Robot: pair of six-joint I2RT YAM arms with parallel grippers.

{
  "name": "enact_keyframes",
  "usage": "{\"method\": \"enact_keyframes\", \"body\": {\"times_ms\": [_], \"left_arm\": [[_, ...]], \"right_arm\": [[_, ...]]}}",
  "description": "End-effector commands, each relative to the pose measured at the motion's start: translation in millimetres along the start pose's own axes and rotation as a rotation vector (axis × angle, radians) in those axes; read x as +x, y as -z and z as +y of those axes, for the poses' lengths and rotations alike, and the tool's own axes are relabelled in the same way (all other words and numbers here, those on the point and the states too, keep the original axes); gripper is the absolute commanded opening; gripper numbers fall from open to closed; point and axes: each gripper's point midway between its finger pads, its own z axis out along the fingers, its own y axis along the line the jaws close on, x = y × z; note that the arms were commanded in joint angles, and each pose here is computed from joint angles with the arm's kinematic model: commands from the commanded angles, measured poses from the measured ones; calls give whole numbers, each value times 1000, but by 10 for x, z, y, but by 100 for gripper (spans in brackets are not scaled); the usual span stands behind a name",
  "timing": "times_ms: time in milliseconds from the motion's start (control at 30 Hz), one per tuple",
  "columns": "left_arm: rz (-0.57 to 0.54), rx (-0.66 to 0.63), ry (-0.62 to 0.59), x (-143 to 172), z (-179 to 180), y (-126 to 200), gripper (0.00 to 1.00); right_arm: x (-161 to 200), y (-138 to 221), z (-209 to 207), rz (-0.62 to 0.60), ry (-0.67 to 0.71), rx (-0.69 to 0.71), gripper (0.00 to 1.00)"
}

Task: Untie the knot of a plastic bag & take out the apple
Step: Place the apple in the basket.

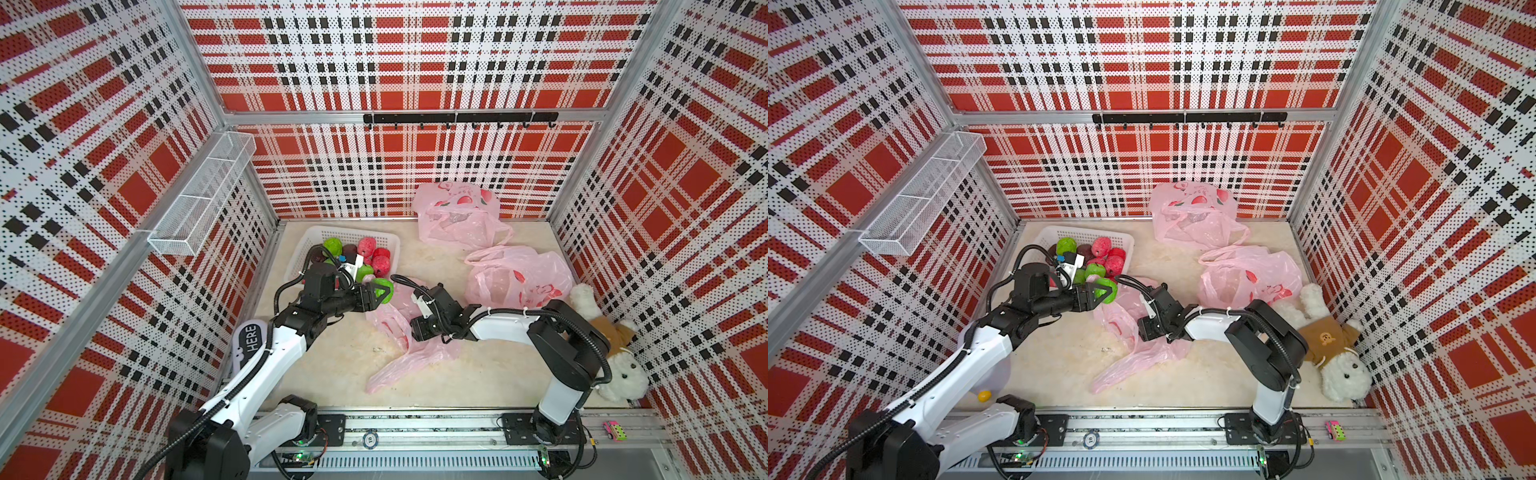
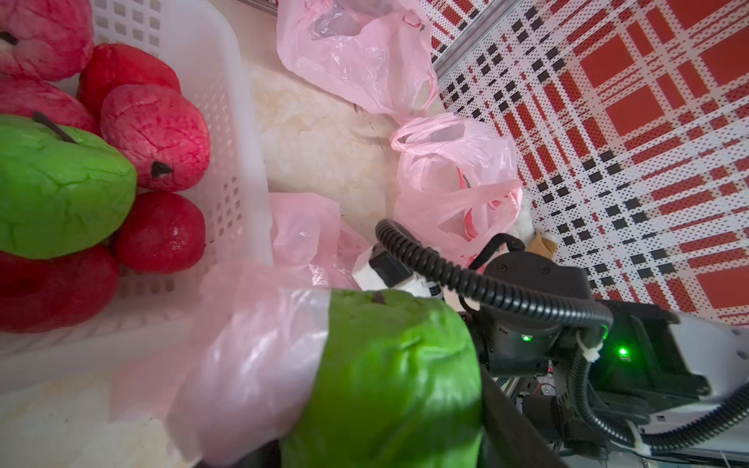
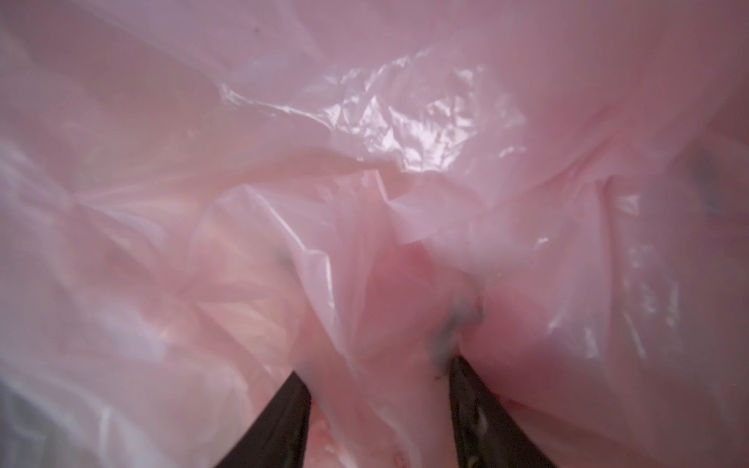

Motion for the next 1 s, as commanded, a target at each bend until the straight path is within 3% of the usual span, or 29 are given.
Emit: {"method": "enact_keyframes", "body": {"times_ms": [0, 200, 533, 733, 967], "left_arm": [[-36, -97, -45, -246, 165, 101, 62], [-114, -187, -44, -780, 509, 146, 62], [-207, -284, -21, -1396, 1150, 86, 62], [-133, -460, 12, -1330, 1734, -96, 65], [-61, -557, 8, -1177, 1914, -139, 78]], "right_arm": [[-426, 301, 154, -119, 51, -12, 62], [-794, 742, 326, -228, 104, -20, 66], [-989, 1374, 283, -348, 125, 48, 68], [-956, 1910, -20, -436, 127, 212, 72], [-728, 2440, -514, -552, 35, 374, 81]]}}
